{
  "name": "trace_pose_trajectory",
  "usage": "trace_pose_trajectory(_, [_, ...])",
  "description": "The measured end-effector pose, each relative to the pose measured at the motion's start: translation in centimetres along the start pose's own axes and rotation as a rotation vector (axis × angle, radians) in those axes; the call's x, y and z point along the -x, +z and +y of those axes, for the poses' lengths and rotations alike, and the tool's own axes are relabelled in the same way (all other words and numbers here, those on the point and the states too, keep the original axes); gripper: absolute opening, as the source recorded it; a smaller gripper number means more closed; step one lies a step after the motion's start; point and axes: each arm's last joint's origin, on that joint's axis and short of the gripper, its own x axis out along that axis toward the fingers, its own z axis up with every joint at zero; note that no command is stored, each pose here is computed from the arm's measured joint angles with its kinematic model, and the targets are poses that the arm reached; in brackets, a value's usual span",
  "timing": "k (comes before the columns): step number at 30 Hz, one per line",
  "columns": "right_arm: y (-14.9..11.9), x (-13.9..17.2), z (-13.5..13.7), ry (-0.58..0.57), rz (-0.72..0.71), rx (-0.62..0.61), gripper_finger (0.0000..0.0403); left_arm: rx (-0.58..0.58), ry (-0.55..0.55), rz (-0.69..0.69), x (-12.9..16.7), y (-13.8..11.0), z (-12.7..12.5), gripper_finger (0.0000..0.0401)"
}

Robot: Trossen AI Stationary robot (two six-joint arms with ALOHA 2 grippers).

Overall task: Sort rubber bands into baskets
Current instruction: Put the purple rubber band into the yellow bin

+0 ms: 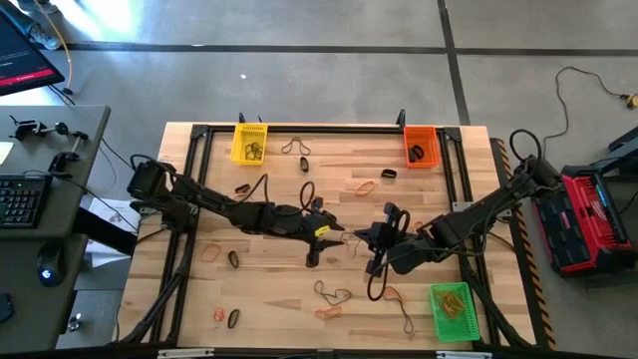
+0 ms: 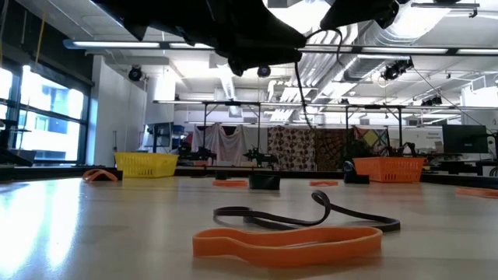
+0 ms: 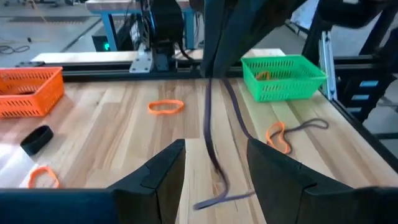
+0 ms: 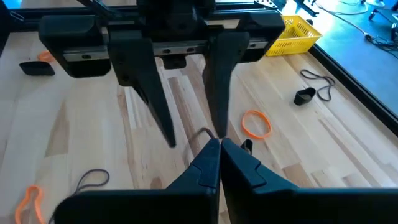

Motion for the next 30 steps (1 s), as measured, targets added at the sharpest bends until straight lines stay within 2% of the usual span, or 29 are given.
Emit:
trace_pose_trajectory(4, [0.08,0.00,0.06,0.006,-0.006,-0.004,0.0000,0.001,0.056,-0.008,0.00,0.09,0.16,0.0160])
trace_pose_trajectory(8, [0.09,0.01,0.07,0.009,-0.007,-0.004,0.0000,0.003,0.052,-0.009,-0.03,0.12,0.36,0.0140])
trace_pose_trajectory(15, [0.26,0.00,0.16,0.019,-0.019,0.004,0.0000,-0.003,0.015,-0.008,-0.09,0.12,0.65,0.0084])
trace_pose_trajectory(23, [0.23,0.01,0.36,0.085,0.005,-0.002,0.0000,-0.036,0.015,-0.006,-0.09,0.11,0.71,0.0008])
trace_pose_trajectory(27, [0.17,0.01,0.38,0.093,0.013,0.007,0.0011,-0.039,0.015,0.014,0.07,0.09,0.73,0.0005])
trace_pose_trajectory(30, [0.01,0.00,0.26,0.073,0.023,0.021,0.0038,-0.039,0.024,0.039,0.41,0.16,0.80,0.0002])
